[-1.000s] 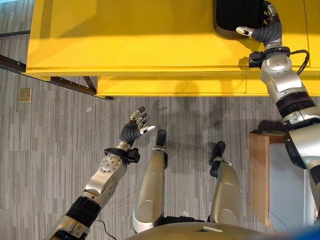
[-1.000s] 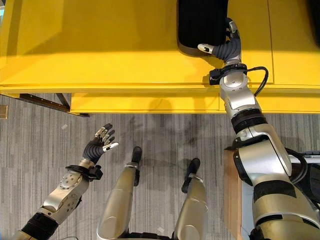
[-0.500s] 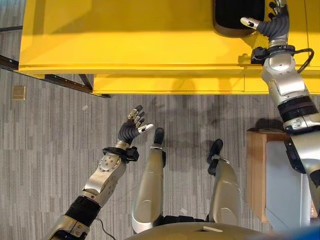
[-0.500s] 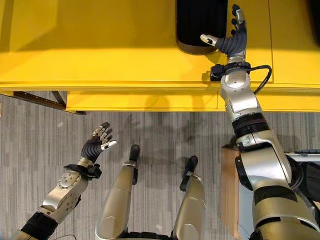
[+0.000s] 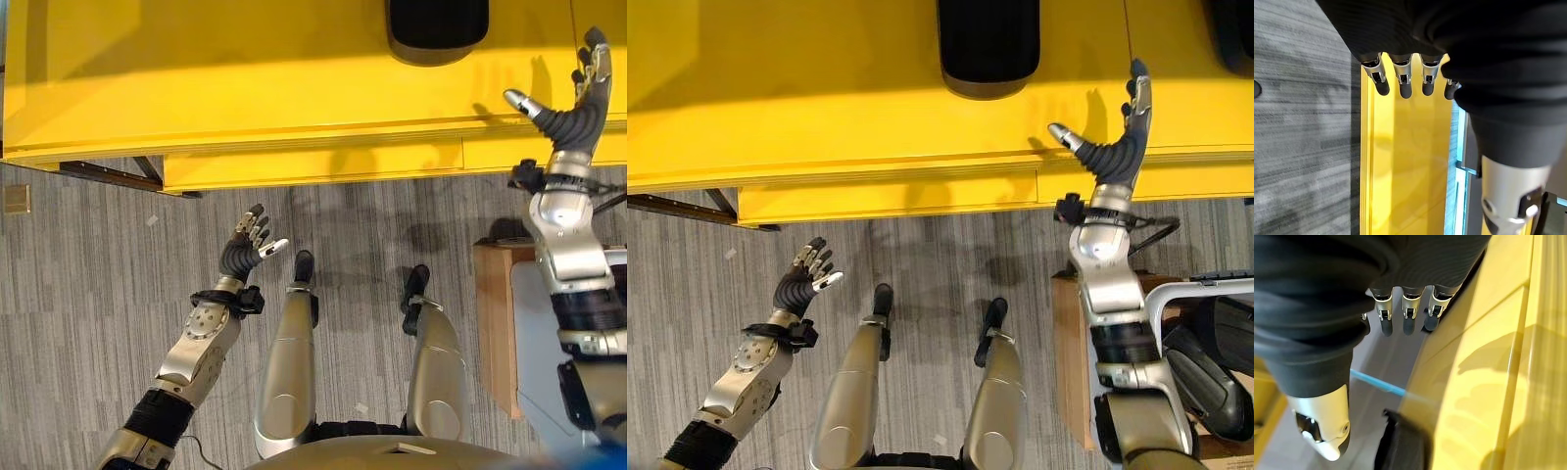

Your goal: Move parts from the plastic box to the shelf.

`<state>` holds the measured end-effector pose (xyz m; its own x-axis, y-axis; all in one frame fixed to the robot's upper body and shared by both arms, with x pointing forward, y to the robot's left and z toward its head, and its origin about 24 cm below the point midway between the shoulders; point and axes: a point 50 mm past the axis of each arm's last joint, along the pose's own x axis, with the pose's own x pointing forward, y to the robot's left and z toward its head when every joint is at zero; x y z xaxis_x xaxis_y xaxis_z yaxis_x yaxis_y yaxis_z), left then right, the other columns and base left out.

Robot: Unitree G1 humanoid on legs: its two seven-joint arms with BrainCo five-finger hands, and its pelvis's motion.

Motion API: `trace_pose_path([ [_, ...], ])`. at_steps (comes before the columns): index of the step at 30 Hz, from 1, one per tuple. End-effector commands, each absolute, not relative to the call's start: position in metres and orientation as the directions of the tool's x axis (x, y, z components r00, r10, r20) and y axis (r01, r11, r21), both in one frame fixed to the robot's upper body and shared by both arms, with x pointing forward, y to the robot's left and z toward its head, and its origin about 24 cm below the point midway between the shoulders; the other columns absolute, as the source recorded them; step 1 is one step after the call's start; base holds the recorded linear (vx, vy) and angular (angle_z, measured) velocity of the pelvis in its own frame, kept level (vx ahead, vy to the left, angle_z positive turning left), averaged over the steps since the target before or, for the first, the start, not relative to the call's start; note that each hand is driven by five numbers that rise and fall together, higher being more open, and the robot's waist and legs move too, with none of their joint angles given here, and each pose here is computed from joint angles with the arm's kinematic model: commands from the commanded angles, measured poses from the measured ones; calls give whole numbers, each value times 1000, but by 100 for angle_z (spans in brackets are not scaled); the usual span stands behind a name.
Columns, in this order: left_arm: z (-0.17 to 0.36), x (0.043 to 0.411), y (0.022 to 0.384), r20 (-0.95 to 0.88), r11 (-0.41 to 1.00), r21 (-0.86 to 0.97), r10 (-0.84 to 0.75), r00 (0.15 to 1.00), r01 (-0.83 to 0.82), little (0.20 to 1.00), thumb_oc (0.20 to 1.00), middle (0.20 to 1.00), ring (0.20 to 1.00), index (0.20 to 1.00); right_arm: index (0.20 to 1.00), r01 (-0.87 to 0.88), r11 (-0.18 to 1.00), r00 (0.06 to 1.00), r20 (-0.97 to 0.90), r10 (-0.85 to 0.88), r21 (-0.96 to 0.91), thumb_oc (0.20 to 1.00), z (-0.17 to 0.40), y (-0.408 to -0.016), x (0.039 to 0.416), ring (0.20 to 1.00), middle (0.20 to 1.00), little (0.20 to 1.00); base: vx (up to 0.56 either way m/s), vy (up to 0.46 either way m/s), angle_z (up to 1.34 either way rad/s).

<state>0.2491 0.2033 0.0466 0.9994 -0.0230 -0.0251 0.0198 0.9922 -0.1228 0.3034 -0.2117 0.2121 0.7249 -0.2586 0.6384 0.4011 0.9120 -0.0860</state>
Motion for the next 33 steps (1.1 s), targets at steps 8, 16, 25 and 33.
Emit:
trace_pose_path([
  [8, 37, 229, 210, -34, 996, -77, -37, 999, 35, 1000, 1000, 1000, 1000, 1000, 1000, 93, 995, 860, 506, -67, -26, 1000, 153, -200, 259, 1000, 1000, 1000, 53, -64, -15],
  [16, 21, 212, 217, -101, 995, -92, -37, 994, 27, 1000, 1000, 1000, 1000, 1000, 1000, 8, 1000, 940, 342, -1, -20, 1000, 115, -204, 238, 1000, 1000, 1000, 71, -85, -27],
  [25, 3, 198, 208, -166, 989, -145, -59, 984, 35, 1000, 1000, 1000, 1000, 1000, 1000, -28, 998, 963, 266, 44, -65, 1000, 103, -213, 225, 1000, 1000, 1000, 6, -160, -13],
  [33, -3, 198, 201, -178, 985, -160, -91, 980, 62, 1000, 1000, 1000, 1000, 1000, 1000, -9, 996, 981, 195, 25, -84, 1000, 91, -227, 210, 1000, 1000, 1000, -22, -104, 31],
])
